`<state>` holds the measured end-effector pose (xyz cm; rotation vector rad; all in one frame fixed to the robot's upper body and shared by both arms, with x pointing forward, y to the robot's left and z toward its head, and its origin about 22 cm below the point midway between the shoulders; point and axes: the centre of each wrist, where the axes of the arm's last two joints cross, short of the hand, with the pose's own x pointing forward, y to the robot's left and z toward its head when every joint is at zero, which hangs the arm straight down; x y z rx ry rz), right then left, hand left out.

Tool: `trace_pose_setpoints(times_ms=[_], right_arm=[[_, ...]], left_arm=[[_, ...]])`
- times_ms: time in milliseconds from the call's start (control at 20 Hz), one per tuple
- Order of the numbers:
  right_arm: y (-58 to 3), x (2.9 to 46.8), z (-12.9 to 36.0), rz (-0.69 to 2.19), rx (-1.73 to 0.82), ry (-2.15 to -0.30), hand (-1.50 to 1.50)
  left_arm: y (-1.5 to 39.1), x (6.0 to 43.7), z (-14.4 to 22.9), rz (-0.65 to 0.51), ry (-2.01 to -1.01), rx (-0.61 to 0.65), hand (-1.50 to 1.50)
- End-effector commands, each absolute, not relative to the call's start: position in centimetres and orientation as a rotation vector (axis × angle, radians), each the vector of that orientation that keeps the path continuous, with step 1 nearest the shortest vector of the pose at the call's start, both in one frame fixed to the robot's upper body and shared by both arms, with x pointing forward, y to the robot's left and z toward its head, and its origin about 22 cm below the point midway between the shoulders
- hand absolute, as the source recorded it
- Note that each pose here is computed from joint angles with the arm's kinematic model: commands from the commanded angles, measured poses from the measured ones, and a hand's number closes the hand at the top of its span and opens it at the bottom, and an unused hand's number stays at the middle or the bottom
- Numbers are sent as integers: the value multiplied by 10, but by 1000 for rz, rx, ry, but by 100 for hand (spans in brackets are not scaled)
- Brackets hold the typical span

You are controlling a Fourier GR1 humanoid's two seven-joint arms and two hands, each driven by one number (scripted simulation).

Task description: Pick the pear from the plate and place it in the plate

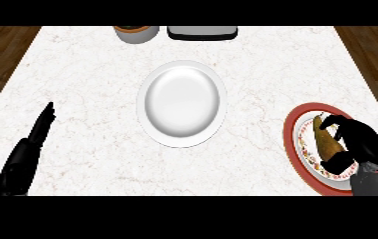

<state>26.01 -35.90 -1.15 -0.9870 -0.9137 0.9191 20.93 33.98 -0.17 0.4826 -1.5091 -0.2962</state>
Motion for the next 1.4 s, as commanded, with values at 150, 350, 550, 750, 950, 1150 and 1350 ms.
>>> trace_pose_setpoints(times_ms=[150, 350, 550, 750, 950, 1150, 1350], right_arm=[[-323, 244, 36, 691, -1204, -1037, 150], [-310, 237, 62, 627, -1343, -1213, 150], [-271, 232, 116, 643, -1343, -1443, 150], [-225, 216, 126, 646, -1205, -1623, 150], [-193, 215, 159, 704, -1101, -1670, 150], [-161, 237, 157, 716, -1025, -1694, 150], [-111, 251, 166, 720, -1000, -1698, 150]], left_arm=[[364, 209, 3, -290, -1493, 491, 0], [342, 209, -12, -284, -1510, 487, 0], [332, 203, -13, -298, -1503, 460, 0], [334, 214, -5, -303, -1499, 476, 0], [336, 215, -19, -303, -1509, 471, 0], [331, 204, -11, -297, -1519, 480, 0], [347, 219, -9, -294, -1514, 471, 0]])
